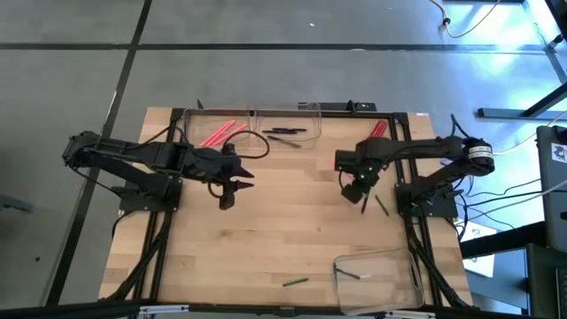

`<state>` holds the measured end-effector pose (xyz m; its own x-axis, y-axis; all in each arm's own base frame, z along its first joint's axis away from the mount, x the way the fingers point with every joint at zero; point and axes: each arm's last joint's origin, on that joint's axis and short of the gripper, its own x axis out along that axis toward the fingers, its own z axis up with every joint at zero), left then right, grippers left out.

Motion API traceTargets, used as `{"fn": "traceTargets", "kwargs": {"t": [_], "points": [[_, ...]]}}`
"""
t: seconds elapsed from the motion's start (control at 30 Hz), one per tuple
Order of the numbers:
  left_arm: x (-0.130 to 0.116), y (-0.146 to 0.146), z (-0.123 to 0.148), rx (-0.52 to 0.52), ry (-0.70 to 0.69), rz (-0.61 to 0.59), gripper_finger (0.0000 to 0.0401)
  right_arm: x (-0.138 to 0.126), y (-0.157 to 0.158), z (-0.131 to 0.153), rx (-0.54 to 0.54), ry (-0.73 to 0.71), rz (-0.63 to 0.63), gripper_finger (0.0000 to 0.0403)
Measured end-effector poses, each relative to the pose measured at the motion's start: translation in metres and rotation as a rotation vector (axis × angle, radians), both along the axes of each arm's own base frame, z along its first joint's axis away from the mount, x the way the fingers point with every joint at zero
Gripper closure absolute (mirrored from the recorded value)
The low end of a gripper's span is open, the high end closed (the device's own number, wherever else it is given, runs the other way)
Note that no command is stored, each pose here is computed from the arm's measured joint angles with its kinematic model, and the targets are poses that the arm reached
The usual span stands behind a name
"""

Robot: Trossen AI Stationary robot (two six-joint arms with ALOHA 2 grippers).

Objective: Sort crayons/erasers/pens/pencils in bins
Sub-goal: Put the pink pencil into the top left transparent bin

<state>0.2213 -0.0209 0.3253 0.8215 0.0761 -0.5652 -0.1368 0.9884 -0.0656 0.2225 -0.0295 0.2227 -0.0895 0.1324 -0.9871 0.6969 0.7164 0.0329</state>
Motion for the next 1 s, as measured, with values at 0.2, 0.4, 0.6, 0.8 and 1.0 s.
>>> {"fn": "traceTargets", "kwargs": {"t": [0.2, 0.4, 0.6, 0.8, 1.0], "points": [[-0.001, 0.001, -0.001, -0.004, 0.015, 0.035, 0.0289, 0.023, 0.0, 0.05, -0.114, -0.172, 0.09, 0.0363], [0.004, 0.001, 0.004, 0.171, -0.036, -0.064, 0.0289, 0.048, 0.009, 0.082, -0.22, -0.3, 0.212, 0.0363], [0.011, 0.002, 0.024, 0.39, -0.18, -0.109, 0.0289, 0.072, 0.014, 0.086, -0.221, -0.317, 0.273, 0.0362], [0.026, 0.014, 0.049, 0.493, -0.11, -0.126, 0.0289, 0.087, 0.013, 0.075, -0.207, -0.279, 0.326, 0.0362], [0.054, 0.029, 0.058, 0.447, 0.078, -0.189, 0.0288, 0.091, 0.013, 0.071, -0.204, -0.268, 0.326, 0.0362]]}}
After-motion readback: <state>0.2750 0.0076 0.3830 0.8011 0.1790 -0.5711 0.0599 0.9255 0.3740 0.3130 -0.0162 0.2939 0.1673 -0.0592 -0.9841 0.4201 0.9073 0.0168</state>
